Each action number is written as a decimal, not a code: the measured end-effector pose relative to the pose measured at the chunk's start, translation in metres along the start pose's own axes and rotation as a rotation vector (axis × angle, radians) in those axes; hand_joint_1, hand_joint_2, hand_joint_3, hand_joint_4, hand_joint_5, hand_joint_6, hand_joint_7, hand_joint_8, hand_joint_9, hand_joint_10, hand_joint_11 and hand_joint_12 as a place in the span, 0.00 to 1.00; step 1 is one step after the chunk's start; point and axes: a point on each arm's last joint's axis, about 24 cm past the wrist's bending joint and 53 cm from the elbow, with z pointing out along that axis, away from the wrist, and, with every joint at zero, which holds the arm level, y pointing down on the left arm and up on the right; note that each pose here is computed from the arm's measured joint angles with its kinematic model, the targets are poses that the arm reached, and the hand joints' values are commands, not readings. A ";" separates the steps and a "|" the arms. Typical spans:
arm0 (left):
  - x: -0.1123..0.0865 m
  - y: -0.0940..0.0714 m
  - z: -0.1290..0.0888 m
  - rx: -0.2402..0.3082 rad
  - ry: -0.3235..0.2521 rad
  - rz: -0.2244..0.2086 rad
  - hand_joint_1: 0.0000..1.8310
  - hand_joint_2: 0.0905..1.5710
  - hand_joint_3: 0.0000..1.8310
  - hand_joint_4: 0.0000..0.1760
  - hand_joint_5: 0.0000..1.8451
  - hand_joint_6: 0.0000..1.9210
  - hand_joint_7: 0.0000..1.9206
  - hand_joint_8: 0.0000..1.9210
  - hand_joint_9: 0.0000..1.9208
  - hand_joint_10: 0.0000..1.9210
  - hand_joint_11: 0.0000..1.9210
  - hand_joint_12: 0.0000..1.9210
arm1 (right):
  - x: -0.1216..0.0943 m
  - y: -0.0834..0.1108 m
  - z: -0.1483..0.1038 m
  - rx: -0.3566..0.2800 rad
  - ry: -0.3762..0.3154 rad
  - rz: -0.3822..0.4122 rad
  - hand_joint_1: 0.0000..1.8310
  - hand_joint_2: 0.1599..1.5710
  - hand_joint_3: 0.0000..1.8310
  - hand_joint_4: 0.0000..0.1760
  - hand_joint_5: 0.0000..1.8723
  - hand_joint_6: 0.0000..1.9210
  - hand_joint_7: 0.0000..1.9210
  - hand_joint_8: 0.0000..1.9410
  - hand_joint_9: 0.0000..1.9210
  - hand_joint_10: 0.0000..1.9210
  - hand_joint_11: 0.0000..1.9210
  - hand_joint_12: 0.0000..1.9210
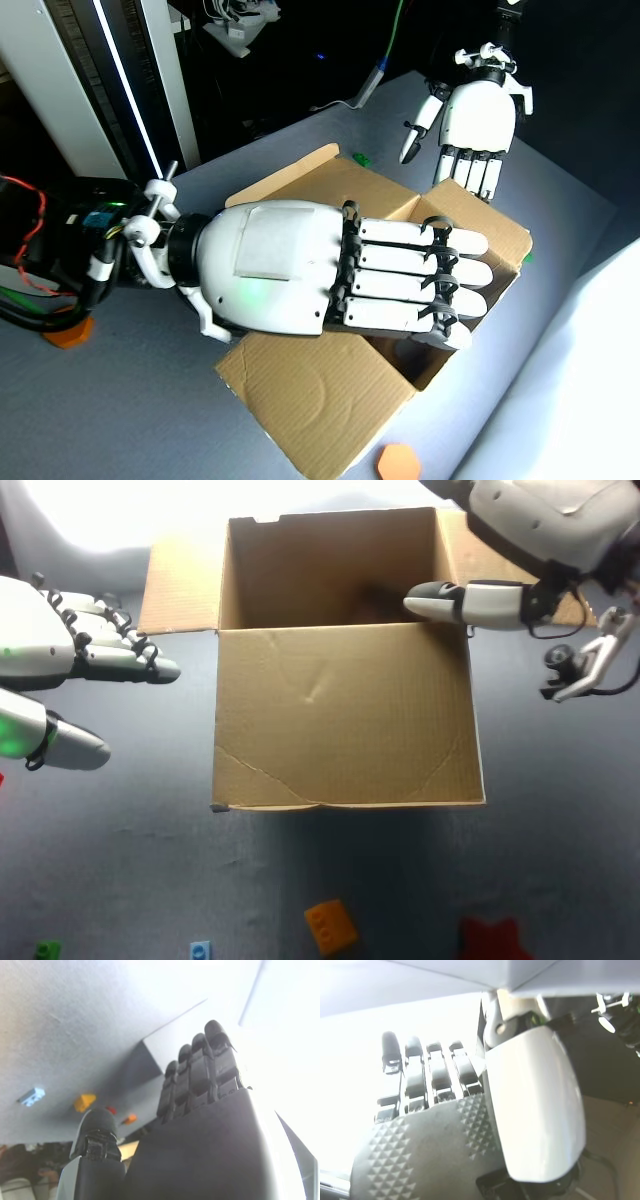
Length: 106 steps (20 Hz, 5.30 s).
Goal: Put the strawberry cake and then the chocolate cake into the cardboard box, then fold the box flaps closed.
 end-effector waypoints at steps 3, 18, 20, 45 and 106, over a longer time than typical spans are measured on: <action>-0.003 0.003 -0.001 -0.006 -0.012 -0.016 0.00 0.82 0.00 0.12 0.03 0.00 0.07 0.00 0.06 0.00 0.00 0.23 | -0.012 0.003 -0.009 0.006 0.005 -0.001 0.47 0.59 0.00 0.01 0.00 0.00 0.00 0.00 0.01 0.04 0.00 0.00; -0.052 0.004 -0.007 0.031 -0.093 0.019 0.00 0.83 0.00 0.12 0.03 0.00 0.07 0.00 0.06 0.00 0.00 0.22 | -0.079 -0.085 -0.107 0.372 0.037 0.001 0.00 0.77 0.02 0.00 0.00 0.00 0.03 0.00 0.01 0.03 0.00 0.00; -0.065 -0.002 -0.010 0.050 -0.124 0.016 0.00 0.83 0.00 0.13 0.03 0.00 0.06 0.00 0.06 0.00 0.00 0.20 | -0.080 -0.088 -0.112 0.382 0.045 -0.018 0.00 0.77 0.02 0.00 0.00 0.00 0.04 0.01 0.01 0.03 0.00 0.00; -0.095 -0.073 0.044 0.242 -0.025 0.240 0.00 0.84 0.00 0.12 0.03 0.00 0.06 0.00 0.05 0.00 0.00 0.17 | 0.087 -0.122 -0.141 0.474 0.541 -0.194 0.07 0.78 0.00 0.00 0.00 0.00 0.04 0.00 0.03 0.02 0.00 0.00; 0.103 -0.114 0.004 0.391 0.269 0.162 0.00 0.85 0.00 0.13 0.04 0.00 0.06 0.00 0.06 0.00 0.00 0.19 | -0.054 -0.081 -0.125 0.467 0.167 -0.006 0.02 0.80 0.00 0.00 0.00 0.00 0.03 0.00 0.04 0.00 0.00 0.06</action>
